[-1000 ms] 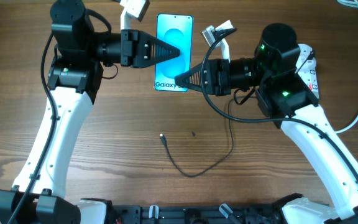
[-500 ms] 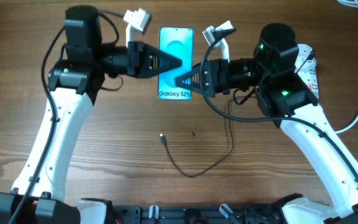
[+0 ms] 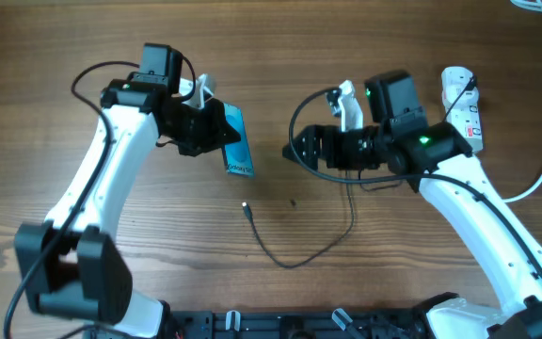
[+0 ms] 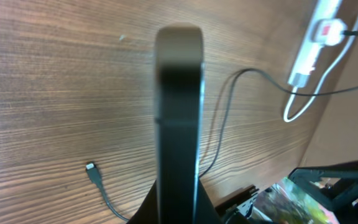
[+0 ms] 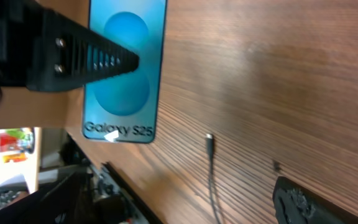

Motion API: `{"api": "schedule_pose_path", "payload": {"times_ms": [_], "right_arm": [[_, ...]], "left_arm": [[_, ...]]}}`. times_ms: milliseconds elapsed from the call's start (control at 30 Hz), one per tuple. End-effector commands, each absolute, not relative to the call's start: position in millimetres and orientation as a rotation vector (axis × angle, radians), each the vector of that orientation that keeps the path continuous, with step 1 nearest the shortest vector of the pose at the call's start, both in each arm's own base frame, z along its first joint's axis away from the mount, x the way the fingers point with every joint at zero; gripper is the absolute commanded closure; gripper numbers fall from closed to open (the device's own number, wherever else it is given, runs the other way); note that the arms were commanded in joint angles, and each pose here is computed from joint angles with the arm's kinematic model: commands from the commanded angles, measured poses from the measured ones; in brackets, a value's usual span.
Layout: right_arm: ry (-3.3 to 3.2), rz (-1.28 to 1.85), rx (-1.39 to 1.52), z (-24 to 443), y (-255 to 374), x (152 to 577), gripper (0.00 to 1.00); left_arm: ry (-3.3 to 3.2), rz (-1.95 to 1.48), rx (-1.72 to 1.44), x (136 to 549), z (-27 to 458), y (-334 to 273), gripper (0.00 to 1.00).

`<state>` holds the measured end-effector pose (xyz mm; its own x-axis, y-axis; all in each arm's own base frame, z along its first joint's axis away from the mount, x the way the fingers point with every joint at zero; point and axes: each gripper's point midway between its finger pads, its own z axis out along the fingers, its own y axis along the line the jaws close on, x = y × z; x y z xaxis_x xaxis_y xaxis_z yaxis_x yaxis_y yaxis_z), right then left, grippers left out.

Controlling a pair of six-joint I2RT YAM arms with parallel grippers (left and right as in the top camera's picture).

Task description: Plug charger to phone and switch on socket

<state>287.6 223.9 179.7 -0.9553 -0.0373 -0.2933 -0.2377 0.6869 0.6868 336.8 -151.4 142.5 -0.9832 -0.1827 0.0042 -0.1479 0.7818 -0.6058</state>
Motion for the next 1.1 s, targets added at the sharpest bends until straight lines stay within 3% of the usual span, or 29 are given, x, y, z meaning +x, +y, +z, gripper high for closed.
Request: {"api": "schedule_pose_path", "payload": {"times_ms": [0,67,133,233,367,600,800,833,933,1000,1067], "right_arm": [[2.709,1.053,-0.235,151,218,284,0.00],[2.742,1.054,-0.249,140,223,280,0.03],[2.789,1.065,-0.287,126,239,272,0.23],[2.882,1.019,-0.371,98,274,249,0.40],[2.943,0.726,-0.558,56,307,209,0.61],[3.069,0.293,-0.754,-3,303,153,0.63],[3.052,0.207,-0.762,-4,296,159,0.67],[3.054,0.205,-0.763,-5,296,159,0.80],[3.047,0.059,-0.671,-7,271,180,0.92],[3.117,-0.156,-0.466,-6,212,209,0.92],[3.166,-0.130,-0.462,-6,193,219,0.89]], "left_arm": [[2.979,-1.081,-0.316,335,121,-159,0.96],[2.989,-1.119,-0.325,334,118,-162,0.96],[2.955,-1.220,-0.338,337,124,-165,0.96],[2.812,-1.412,-0.435,355,143,-144,0.96],[2.705,-1.385,-0.666,373,143,-81,0.96],[2.667,-1.383,-0.808,371,142,-51,0.96],[2.668,-1.383,-0.809,370,142,-51,0.96],[2.668,-1.383,-0.808,371,142,-51,0.96],[2.668,-1.383,-0.809,370,142,-51,0.96],[2.668,-1.383,-0.809,370,142,-51,0.96],[2.669,-1.384,-0.809,370,142,-51,0.96]]}}
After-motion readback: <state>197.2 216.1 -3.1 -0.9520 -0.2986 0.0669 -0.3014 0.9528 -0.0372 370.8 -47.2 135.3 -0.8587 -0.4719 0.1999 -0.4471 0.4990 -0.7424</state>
